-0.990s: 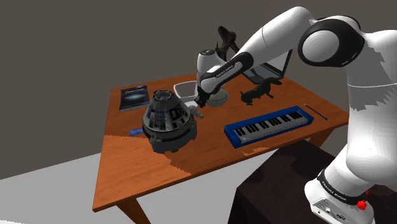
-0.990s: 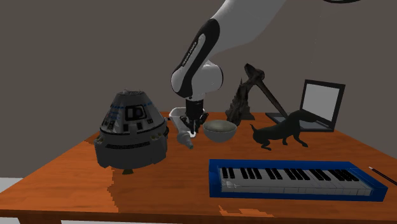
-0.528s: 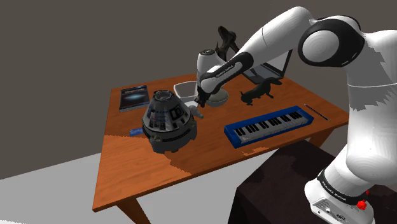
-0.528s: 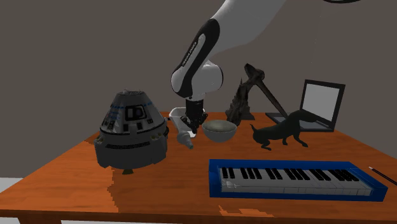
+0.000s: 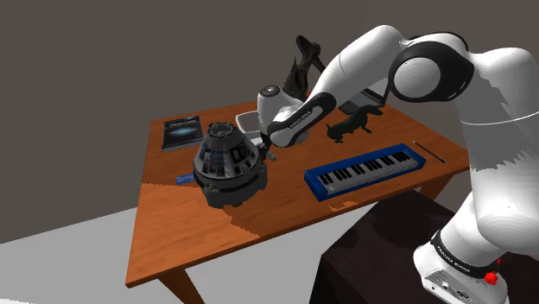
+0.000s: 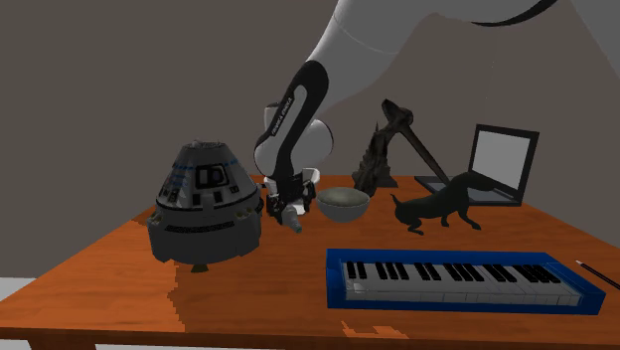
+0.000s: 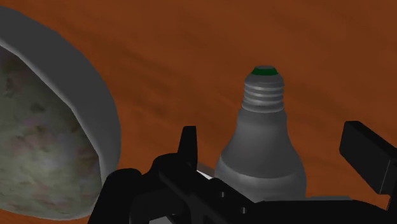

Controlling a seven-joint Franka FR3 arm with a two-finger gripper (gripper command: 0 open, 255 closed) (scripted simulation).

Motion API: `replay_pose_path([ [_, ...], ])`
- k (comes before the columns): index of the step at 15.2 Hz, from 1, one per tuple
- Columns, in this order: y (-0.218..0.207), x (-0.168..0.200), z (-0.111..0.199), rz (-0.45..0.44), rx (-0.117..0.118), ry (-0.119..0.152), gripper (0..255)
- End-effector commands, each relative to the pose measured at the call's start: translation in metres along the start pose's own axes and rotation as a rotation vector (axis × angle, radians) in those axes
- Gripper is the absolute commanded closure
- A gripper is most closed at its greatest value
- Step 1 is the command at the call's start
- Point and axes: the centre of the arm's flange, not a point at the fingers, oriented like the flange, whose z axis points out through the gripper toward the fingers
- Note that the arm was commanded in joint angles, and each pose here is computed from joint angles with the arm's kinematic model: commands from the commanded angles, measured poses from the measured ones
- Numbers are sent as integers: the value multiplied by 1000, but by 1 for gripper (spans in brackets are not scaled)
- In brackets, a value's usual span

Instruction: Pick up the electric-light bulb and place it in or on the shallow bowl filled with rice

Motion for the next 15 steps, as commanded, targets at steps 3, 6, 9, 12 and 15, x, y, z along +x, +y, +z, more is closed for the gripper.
replay_pose_path([
  [3, 0, 0, 21, -3, -3, 1, 0],
  [6, 0, 0, 29, -3, -3, 1, 0],
  [9, 0, 0, 29, -3, -3, 1, 0],
  [12, 0, 0, 29, -3, -3, 1, 0],
  [15, 0, 0, 29, -3, -3, 1, 255],
])
